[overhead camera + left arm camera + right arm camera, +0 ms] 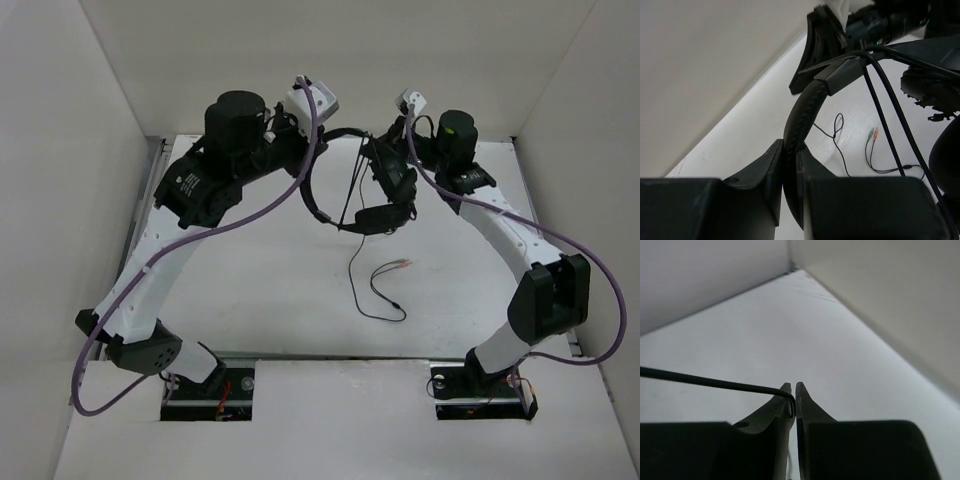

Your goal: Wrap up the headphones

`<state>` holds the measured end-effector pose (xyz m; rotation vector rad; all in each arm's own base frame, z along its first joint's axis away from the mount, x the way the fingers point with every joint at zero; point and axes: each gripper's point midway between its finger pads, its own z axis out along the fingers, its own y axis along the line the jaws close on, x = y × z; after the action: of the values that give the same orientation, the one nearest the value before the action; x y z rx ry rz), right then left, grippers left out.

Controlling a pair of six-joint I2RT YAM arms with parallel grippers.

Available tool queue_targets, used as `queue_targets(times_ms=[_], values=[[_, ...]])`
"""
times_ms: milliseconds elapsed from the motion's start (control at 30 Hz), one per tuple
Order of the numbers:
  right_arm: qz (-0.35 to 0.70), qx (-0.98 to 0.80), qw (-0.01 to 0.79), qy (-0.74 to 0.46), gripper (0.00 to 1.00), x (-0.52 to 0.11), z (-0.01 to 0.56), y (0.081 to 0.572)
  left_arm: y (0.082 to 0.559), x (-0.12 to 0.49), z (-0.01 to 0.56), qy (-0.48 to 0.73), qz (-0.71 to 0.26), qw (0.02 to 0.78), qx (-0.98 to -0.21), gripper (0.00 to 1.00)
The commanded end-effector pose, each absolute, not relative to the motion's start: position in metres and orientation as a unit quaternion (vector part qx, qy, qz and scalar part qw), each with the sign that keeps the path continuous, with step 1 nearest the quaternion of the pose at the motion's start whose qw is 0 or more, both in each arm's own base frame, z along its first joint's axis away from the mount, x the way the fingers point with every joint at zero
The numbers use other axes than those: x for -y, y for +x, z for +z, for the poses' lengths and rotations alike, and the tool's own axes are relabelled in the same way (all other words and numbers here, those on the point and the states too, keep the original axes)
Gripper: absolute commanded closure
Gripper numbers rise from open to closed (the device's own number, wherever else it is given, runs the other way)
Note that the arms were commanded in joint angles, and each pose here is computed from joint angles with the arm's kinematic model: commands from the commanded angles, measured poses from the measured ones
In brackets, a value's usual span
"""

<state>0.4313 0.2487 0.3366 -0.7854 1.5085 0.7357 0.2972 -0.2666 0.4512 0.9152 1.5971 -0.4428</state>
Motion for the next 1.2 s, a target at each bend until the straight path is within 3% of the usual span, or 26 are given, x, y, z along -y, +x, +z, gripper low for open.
queue_targets(times_ms=[0,200,533,900,1167], values=[[0.489,-0.619,0.538,-0.298,0.86,-0.273,0.351,0.395,0.272,0.272,0.526,0.375,-0.26,0.642,-0.616,1.0],[0.621,-0.572,0.49,-0.218,0.79,-0.301,0.357,0.361,0.269,0.271,0.56,0.355,-0.287,0.663,-0.593,1.0],[0.647,-0.597,0.395,-0.262,0.72,-0.363,0.274,0.292,0.296,0.231,0.612,0.27,-0.259,0.732,-0.569,1.0],[0.683,-0.556,0.305,-0.362,0.77,-0.386,0.269,0.211,0.335,0.173,0.633,0.205,-0.169,0.784,-0.561,1.0],[0.688,-0.52,0.292,-0.414,1.0,-0.385,0.284,0.185,0.357,0.139,0.632,0.17,-0.115,0.797,-0.568,1.0]])
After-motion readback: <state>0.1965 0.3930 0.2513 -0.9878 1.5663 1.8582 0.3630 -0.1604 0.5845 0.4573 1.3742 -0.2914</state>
